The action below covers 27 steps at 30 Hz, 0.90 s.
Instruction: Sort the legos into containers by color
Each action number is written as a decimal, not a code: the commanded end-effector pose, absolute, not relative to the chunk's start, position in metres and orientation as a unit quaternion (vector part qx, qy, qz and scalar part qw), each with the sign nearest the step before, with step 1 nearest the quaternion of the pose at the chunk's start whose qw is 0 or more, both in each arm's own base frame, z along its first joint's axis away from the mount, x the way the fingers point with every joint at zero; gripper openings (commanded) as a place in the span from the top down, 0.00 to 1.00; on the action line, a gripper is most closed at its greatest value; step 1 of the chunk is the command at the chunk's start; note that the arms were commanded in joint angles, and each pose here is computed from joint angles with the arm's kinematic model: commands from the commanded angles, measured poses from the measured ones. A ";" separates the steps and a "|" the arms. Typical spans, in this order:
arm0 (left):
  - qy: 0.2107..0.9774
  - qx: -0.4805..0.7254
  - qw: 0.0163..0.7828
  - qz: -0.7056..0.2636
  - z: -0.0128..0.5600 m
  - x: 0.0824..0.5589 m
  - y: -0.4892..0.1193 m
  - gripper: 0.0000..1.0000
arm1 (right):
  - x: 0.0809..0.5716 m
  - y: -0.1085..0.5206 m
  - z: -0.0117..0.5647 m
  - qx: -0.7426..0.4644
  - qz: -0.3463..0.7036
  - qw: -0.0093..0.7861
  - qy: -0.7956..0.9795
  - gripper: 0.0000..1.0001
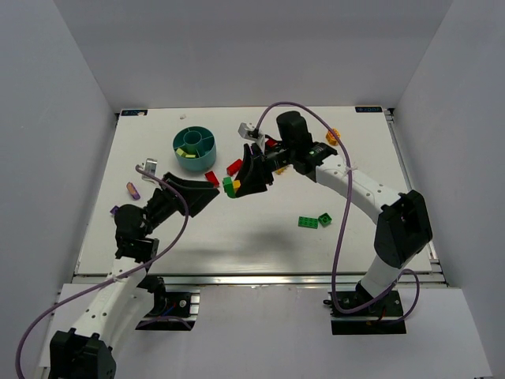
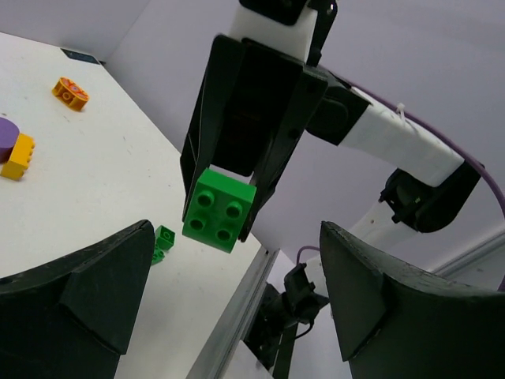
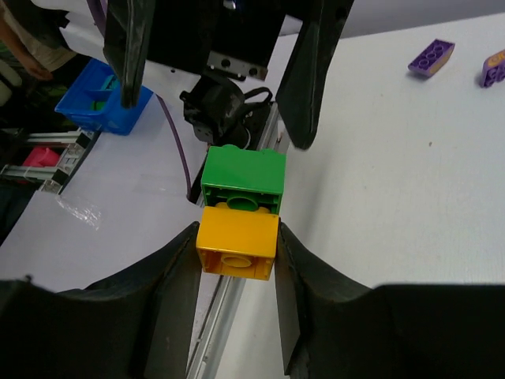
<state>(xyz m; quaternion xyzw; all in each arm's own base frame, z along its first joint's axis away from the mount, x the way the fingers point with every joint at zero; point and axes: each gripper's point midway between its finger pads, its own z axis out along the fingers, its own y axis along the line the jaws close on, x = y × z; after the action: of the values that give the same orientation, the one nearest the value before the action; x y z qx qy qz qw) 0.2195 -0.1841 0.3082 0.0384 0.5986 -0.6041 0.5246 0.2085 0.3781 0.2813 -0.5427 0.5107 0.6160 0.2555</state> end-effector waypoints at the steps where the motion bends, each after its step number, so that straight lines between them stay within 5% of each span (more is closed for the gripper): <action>1: 0.581 0.061 0.558 -0.590 0.323 0.220 -0.188 0.06 | 0.203 0.377 0.309 -0.542 0.640 0.255 0.482 1.00; 27: 0.579 0.073 0.547 -0.600 0.324 0.222 -0.200 0.14 | 0.197 0.398 0.300 -0.513 0.665 0.221 0.496 1.00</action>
<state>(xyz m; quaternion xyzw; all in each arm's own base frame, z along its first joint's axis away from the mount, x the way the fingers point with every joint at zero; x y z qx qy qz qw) 0.2261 -0.1985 0.3045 0.0540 0.6000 -0.5971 0.5297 0.1961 0.3949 0.2956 -0.5058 0.5111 0.6614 0.2131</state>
